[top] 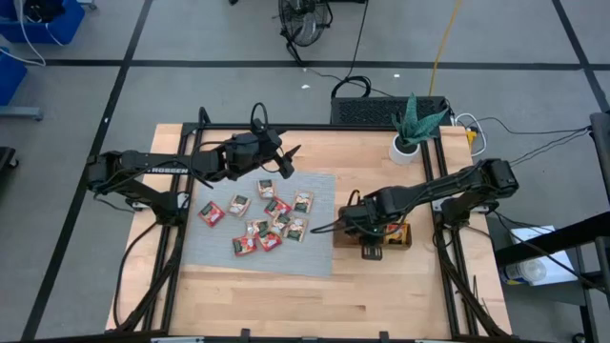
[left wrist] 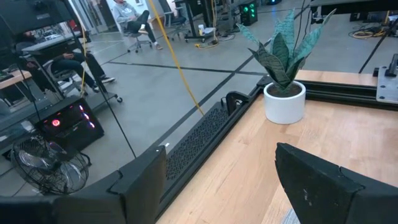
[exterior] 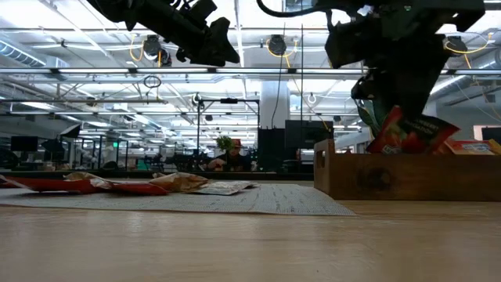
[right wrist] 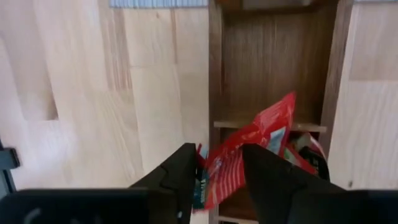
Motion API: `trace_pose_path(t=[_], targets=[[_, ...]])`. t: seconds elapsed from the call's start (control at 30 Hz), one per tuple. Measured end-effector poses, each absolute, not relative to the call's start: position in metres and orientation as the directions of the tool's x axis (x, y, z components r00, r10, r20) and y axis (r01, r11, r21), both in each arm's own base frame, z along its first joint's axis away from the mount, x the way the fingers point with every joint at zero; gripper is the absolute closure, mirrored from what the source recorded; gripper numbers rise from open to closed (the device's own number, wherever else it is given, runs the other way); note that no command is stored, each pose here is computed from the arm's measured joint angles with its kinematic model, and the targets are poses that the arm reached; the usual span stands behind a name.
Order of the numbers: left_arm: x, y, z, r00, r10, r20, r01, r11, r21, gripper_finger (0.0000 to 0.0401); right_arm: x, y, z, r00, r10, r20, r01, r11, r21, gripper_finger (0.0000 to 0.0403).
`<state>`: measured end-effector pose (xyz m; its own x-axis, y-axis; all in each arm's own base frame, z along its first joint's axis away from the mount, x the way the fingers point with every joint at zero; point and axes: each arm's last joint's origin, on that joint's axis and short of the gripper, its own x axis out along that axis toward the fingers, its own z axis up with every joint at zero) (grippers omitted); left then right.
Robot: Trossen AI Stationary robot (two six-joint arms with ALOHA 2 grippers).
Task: Pick & Place Tea
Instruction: Put the red tea bag into the middle section of the wooden organizer
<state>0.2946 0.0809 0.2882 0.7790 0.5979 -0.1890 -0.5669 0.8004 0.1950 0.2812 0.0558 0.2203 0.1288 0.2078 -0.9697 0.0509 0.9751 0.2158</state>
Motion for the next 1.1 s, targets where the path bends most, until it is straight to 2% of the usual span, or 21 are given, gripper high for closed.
trace_pose_path(t=[0.4, 0.57, 0.77, 0.93, 1.1], targets=[[0.294, 0.081, 0.287, 0.777, 0.597, -0.198, -0.566, 0.801, 0.194, 0.0105, 0.276, 0.052, 0.232, 0.163, 0.209, -0.964, 0.073, 0.972, 0.223, 0.0284], [0.294, 0.081, 0.287, 0.777, 0.598, -0.198, -0.567, 0.801, 0.194, 0.0105, 0.27, 0.047, 0.242, 0.209, 0.164, -0.964, 0.09, 0.978, 0.186, 0.0288], [0.294, 0.081, 0.287, 0.776, 0.597, -0.202, -0.566, 0.801, 0.194, 0.0105, 0.245, 0.054, 0.254, 0.207, 0.172, -0.963, 0.243, 0.945, 0.221, 0.0294], [0.294, 0.081, 0.287, 0.776, 0.597, -0.204, -0.566, 0.801, 0.194, 0.0105, 0.211, 0.066, 0.236, 0.219, 0.198, -0.956, 0.382, 0.884, 0.27, 0.0294], [0.294, 0.081, 0.287, 0.777, 0.597, -0.199, -0.565, 0.801, 0.198, 0.0105, 0.197, 0.069, 0.207, 0.358, 0.16, -0.92, 0.391, 0.869, 0.304, 0.0301]])
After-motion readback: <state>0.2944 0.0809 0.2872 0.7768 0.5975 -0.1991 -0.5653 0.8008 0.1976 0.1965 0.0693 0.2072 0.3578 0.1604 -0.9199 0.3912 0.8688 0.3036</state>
